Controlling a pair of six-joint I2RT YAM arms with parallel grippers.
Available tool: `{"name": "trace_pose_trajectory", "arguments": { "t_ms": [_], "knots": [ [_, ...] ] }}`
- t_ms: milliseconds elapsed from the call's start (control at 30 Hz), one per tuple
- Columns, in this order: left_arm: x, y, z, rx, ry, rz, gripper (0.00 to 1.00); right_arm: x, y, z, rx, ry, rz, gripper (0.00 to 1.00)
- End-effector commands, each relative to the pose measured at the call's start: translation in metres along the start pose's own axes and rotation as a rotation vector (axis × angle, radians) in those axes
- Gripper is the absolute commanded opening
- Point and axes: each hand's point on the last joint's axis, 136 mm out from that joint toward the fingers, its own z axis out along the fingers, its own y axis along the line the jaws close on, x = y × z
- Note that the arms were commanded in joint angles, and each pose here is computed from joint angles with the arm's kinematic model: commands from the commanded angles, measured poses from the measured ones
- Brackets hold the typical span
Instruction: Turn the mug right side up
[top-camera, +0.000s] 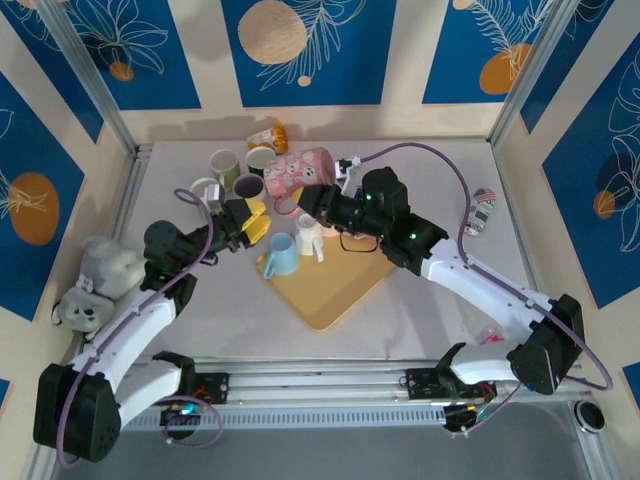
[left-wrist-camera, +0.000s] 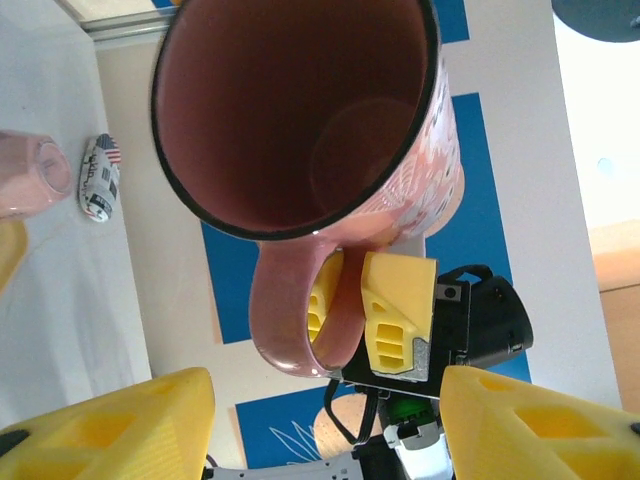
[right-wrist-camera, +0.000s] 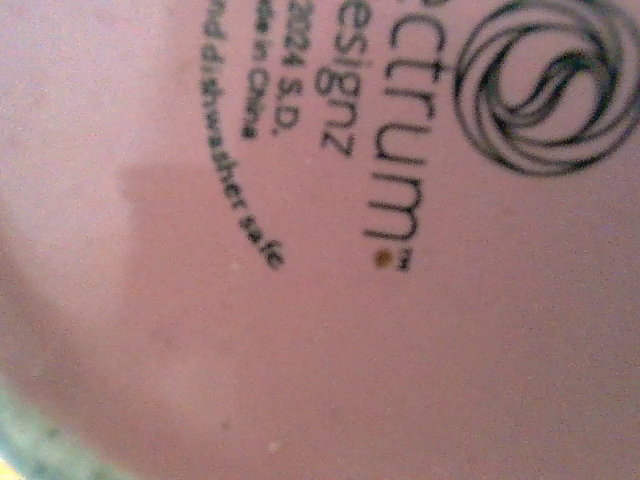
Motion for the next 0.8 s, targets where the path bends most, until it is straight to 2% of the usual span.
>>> {"name": "trace_pose_trajectory", "arguments": {
  "t_ms": [0, 600, 767],
  "knots": [
    [0.002, -0.021, 0.008, 0.070, -0.018, 0.062, 0.61, -0.020, 0.070, -0.011, -0.232, -0.075, -0.065, 0.00],
    [-0.005, -0.025, 0.016, 0.105, -0.123, 0.089, 0.48, -0.007, 0.073, -0.004, -0.285, -0.071, 0.004, 0.00],
    [-0.011, -0.035, 0.019, 0.138, -0.140, 0.110, 0.41, -0.001, 0.069, -0.002, -0.278, -0.057, 0.014, 0.00]
  ]
}}
